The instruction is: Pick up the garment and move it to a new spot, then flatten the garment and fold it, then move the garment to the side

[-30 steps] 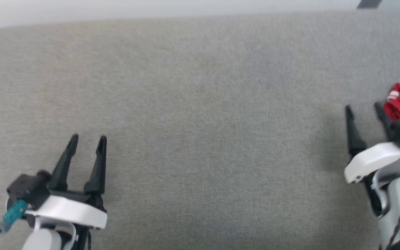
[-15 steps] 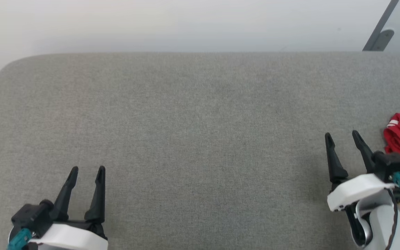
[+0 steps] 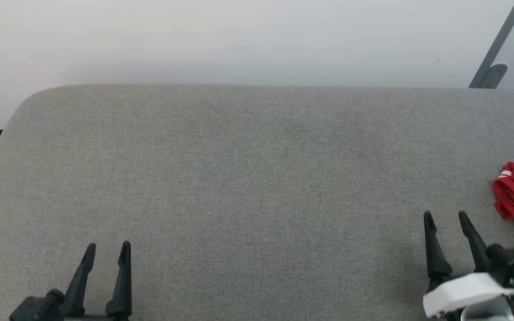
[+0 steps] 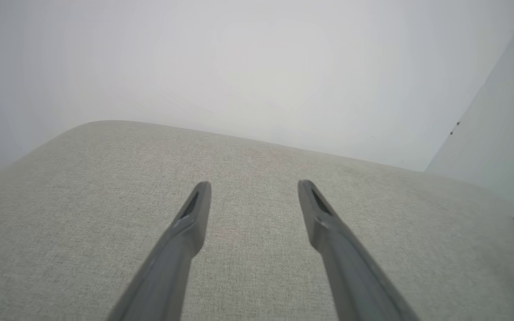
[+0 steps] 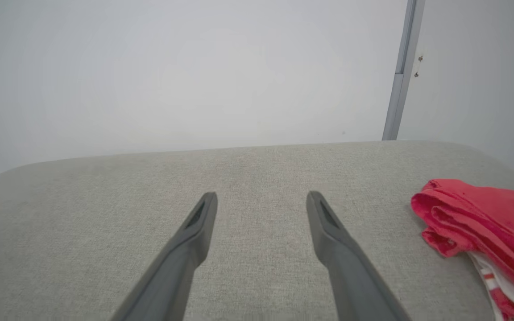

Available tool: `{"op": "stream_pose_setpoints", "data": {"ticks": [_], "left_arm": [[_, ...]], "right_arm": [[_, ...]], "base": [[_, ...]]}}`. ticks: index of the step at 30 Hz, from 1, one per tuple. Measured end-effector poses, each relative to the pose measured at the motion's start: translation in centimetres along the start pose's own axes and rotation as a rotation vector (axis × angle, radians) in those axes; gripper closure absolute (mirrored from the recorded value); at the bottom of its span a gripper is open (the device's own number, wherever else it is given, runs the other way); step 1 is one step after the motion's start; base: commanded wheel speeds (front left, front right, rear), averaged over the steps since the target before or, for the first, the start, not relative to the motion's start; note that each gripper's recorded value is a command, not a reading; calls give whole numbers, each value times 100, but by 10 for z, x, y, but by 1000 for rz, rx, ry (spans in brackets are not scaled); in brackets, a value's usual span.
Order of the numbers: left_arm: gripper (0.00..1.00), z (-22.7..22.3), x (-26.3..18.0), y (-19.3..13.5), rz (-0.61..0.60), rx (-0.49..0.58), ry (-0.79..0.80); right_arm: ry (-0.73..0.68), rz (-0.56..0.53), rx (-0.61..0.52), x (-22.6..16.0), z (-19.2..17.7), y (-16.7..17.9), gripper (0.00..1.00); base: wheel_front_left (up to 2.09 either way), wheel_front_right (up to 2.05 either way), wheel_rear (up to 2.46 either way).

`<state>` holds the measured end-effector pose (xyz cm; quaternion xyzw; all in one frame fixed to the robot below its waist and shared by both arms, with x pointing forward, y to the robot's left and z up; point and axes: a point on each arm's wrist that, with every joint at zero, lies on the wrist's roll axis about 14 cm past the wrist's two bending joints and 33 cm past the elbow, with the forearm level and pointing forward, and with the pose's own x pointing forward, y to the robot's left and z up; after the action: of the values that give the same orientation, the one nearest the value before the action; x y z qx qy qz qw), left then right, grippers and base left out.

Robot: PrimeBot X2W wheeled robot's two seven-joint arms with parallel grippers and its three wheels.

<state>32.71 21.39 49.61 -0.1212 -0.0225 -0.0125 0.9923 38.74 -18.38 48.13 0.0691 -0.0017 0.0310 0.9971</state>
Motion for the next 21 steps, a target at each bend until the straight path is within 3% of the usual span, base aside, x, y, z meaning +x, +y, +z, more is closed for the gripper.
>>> {"op": "stream_pose_setpoints", "data": {"ticks": [21], "left_arm": [[0, -3, -11, 1, 27, -14, 0]], "right_arm": [[-9, -20, 10, -15, 6, -3, 0]], "base": [[0, 0, 0]]}}
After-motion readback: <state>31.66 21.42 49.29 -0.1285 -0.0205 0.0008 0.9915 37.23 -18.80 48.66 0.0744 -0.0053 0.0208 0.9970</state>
